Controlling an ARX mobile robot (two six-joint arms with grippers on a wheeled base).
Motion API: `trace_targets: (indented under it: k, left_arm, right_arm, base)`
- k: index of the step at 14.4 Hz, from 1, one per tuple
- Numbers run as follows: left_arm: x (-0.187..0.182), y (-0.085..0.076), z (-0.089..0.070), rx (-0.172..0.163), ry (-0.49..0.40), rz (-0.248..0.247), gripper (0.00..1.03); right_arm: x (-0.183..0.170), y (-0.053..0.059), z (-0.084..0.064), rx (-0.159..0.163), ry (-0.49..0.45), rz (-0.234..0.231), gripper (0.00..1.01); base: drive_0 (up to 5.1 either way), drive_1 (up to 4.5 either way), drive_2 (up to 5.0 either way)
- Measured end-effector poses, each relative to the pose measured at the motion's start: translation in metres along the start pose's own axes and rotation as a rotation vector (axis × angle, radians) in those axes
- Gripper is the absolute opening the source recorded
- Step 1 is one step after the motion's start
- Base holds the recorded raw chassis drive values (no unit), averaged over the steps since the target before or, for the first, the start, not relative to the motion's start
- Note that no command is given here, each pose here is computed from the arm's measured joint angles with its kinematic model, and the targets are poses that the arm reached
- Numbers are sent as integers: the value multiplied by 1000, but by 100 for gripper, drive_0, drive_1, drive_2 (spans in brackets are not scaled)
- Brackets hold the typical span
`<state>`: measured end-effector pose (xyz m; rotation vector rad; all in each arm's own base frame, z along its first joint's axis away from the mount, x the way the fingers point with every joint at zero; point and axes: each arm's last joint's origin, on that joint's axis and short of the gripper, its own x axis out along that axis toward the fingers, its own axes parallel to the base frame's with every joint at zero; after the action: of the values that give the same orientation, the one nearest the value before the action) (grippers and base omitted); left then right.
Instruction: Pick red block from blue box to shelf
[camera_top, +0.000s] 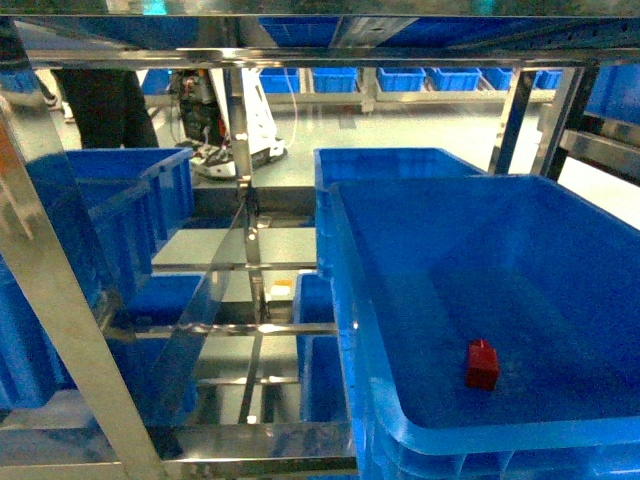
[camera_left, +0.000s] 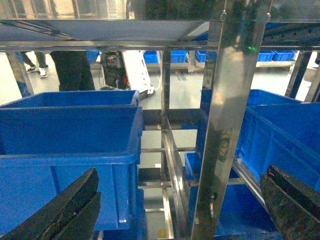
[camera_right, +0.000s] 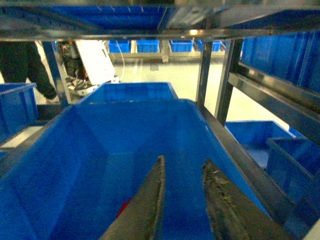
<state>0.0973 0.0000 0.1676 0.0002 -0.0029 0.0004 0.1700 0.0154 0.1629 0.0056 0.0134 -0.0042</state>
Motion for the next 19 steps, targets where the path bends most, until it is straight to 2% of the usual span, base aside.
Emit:
trace_targets:
  k: [2,3,4,6,11,19]
  left_arm:
    - [0,0,0,0,0,0,98]
    - [0,0,0,0,0,0,98]
    - [0,0,0,0,0,1,98]
    - [0,0,0,0,0,0,98]
    - [0,0,0,0,0,0,98]
    - [0,0,0,0,0,0,98]
  right_arm:
    - [-12,-4,-2,-5,8,4,1]
    - [-17,-13,1,-3,-6,11,2]
    - [-21,-17,1,-3,-4,-14,2]
    - [-29,-16,1,-3,-3,1,2]
    - [-46,-16,7,-3,-24,2,2]
    - [-59,-16,7,-3,-27,2,2]
  base:
    - [0,0,0]
    - [0,0,0]
    - [0,0,0]
    - [0,0,0]
    - [0,0,0]
    - [0,0,0]
